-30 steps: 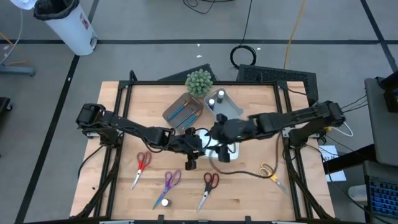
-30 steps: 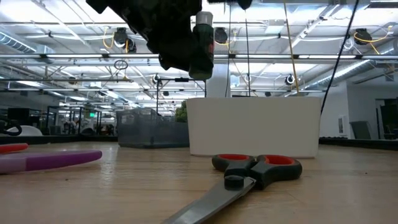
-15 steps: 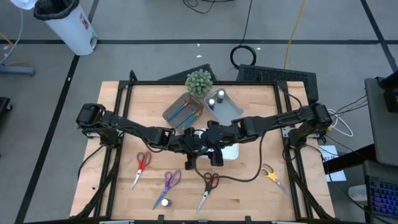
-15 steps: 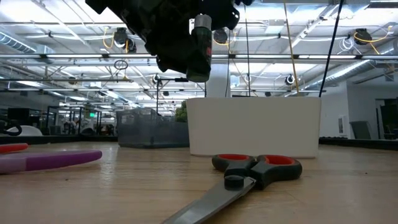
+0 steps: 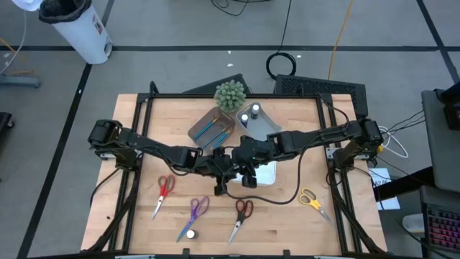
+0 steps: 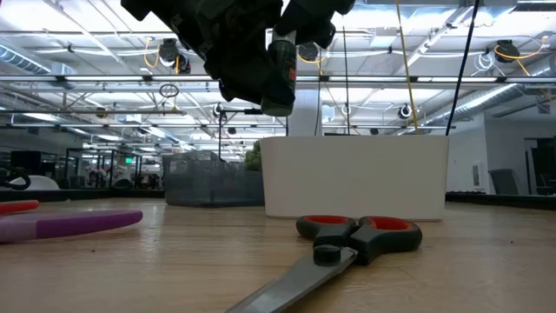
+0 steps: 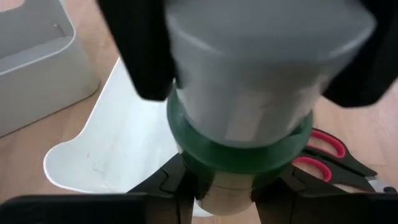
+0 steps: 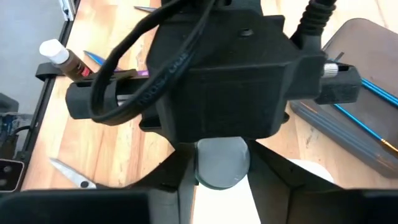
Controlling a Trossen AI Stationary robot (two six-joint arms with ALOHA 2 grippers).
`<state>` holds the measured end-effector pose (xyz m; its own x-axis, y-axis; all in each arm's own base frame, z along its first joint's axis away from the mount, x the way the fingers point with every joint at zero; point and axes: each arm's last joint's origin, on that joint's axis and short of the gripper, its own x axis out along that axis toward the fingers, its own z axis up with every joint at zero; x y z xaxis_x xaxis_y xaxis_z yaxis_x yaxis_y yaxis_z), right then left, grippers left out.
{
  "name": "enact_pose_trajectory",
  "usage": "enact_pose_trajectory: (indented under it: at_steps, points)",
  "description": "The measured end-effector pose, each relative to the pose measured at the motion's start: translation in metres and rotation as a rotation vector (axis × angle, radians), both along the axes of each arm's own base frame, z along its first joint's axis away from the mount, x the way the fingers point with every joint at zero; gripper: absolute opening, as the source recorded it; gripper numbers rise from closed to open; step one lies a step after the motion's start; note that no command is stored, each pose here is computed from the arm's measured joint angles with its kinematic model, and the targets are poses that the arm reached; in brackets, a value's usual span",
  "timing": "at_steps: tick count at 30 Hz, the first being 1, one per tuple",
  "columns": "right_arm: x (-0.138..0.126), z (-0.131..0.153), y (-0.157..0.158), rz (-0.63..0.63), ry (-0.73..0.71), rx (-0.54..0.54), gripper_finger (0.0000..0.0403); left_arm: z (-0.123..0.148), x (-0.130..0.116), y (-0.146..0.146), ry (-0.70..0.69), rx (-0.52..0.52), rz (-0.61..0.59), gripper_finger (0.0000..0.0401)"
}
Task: Pick & Place Paint Supplies
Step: Put the green paint bottle into the gray bin
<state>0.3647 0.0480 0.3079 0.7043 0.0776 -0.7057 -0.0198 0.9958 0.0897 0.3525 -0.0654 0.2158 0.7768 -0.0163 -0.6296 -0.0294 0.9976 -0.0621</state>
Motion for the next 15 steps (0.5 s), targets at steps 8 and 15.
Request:
enact_pose_trajectory:
  at_steps: [8, 15]
  points:
    - [-0.002, -0.002, 0.001, 0.05, 0.029, 0.019, 0.0101, 0.001, 0.0, -0.003, -0.017, -0.046, 0.056, 0.0205]
    - [-0.02, 0.012, -0.004, -0.032, 0.051, -0.045, 0.0101, 0.044, -0.018, 0.006, -0.126, 0.013, 0.009, 0.03]
